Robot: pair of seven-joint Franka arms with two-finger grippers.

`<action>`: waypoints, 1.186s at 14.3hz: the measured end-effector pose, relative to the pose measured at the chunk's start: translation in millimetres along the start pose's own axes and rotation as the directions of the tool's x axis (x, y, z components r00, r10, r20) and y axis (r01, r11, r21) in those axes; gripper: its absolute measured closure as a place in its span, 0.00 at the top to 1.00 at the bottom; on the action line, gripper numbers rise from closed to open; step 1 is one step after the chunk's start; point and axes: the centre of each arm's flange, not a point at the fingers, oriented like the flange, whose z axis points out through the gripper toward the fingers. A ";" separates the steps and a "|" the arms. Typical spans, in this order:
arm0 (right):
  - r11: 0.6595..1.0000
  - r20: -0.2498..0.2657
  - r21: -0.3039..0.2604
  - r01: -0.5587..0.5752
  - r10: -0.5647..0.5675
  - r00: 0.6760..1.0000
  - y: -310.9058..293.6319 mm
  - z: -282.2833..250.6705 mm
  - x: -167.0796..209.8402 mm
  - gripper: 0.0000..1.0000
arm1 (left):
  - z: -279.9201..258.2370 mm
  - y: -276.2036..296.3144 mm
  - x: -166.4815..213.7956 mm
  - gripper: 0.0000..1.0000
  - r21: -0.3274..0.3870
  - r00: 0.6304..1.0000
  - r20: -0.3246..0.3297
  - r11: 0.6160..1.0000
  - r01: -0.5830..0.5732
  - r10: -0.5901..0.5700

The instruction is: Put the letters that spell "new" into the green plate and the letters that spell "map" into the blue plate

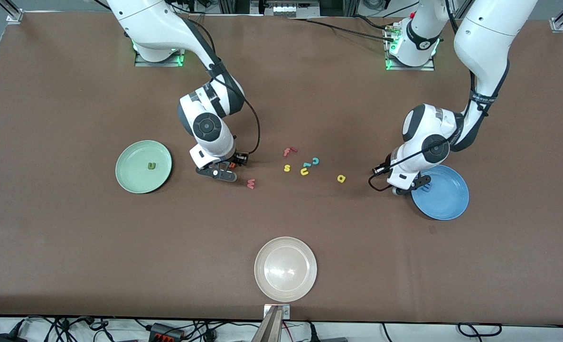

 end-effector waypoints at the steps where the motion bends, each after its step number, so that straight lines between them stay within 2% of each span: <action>1: 1.000 0.003 0.002 -0.007 0.007 1.000 0.2 1.0 0.1 0.68 | -0.8 1.2 -0.1 0.31 -0.001 1.000 -0.001 1.000 -0.002 0.002; 2: 1.000 0.008 0.007 -0.015 0.015 1.000 0.2 1.8 0.1 0.67 | -1.0 1.4 -0.2 0.28 -0.001 1.000 -0.002 1.000 -0.003 0.003; 4: 1.000 0.013 0.012 -0.024 0.023 1.000 0.2 2.6 0.1 0.64 | -1.2 1.4 -0.2 0.28 -0.001 1.000 -0.001 1.000 -0.011 0.011; 5: 1.000 0.014 0.012 -0.025 0.025 1.000 0.3 3.0 0.2 0.59 | -2.0 1.5 0.1 0.28 -0.001 0.999 -0.001 0.999 -0.034 0.034; 7: 0.999 0.009 0.017 -0.029 0.029 1.000 0.7 5.0 1.8 0.55 | -11.0 -0.6 5.3 0.28 0.011 0.993 0.012 0.993 -0.116 0.116; 10: 0.999 0.002 0.022 -0.033 0.033 0.999 1.5 10.0 3.9 0.52 | -53.7 -18.2 31.3 0.28 0.037 0.966 0.075 0.967 -0.251 0.247; 13: 0.999 0.002 0.024 -0.035 0.035 0.999 1.3 9.6 4.3 0.51 | -105.4 -52.8 70.4 0.28 0.066 0.912 0.090 0.911 -0.406 0.400; 15: 0.999 -0.003 0.030 -0.037 0.037 0.999 0.6 7.4 6.1 0.32 | -117.0 -81.3 91.2 0.28 0.114 0.862 0.088 0.854 -0.507 0.500; 16: 0.999 -0.003 0.030 -0.039 0.039 0.999 1.1 7.2 6.8 0.28 | -114.7 -93.4 98.2 0.28 0.136 0.830 0.098 0.819 -0.557 0.549; 17: 0.999 -0.003 0.031 -0.042 0.042 0.999 2.5 7.1 8.3 0.28 | -109.4 -104.0 105.4 0.28 0.152 0.799 0.108 0.785 -0.601 0.591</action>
